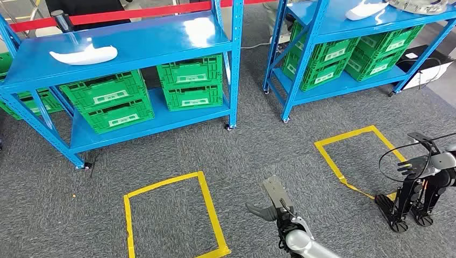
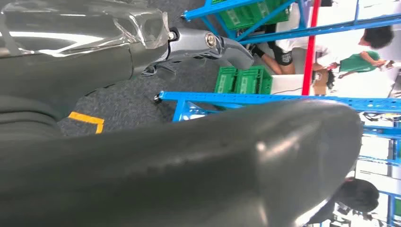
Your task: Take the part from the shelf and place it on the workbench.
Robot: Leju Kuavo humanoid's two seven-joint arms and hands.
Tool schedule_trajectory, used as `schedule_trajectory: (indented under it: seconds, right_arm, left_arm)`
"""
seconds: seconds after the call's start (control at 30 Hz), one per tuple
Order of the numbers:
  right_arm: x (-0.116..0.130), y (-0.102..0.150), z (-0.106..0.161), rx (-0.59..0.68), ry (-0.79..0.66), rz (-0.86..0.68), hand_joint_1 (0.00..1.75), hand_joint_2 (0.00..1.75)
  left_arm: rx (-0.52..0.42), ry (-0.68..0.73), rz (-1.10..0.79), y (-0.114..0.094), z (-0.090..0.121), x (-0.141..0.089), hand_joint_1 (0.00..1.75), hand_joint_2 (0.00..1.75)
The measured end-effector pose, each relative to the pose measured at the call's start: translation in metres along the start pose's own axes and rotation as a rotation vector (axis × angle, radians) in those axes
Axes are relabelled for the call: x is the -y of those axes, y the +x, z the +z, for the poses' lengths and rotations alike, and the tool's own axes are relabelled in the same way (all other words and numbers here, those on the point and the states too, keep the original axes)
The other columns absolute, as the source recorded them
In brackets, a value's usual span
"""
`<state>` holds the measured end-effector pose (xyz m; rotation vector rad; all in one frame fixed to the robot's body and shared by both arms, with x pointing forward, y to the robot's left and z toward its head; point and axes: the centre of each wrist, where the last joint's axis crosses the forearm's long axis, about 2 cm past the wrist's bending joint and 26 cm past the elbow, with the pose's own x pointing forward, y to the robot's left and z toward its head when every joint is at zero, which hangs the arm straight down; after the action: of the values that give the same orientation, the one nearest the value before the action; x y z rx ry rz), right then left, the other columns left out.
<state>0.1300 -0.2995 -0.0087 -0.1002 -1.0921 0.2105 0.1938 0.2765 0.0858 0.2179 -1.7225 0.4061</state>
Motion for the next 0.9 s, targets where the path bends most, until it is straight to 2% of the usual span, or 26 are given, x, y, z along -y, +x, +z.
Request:
schedule_trajectory:
  seconds: [0.77,0.83,0.9]
  right_arm:
    - [-0.002,0.000,0.000,-0.006,0.001,-0.001,0.00,1.75]
    - [0.000,-0.010,0.001,-0.108,-0.033,-0.020,0.00,1.75]
    - [0.004,-0.040,0.004,-0.369,-0.076,-0.070,0.00,1.75]
  left_arm:
    - [0.005,-0.004,0.002,0.001,0.000,0.000,0.00,0.00]
    - [-0.001,0.032,0.046,0.002,-0.004,0.000,0.00,0.00]
    - [-0.028,0.118,0.150,0.007,-0.021,0.000,0.00,0.00]
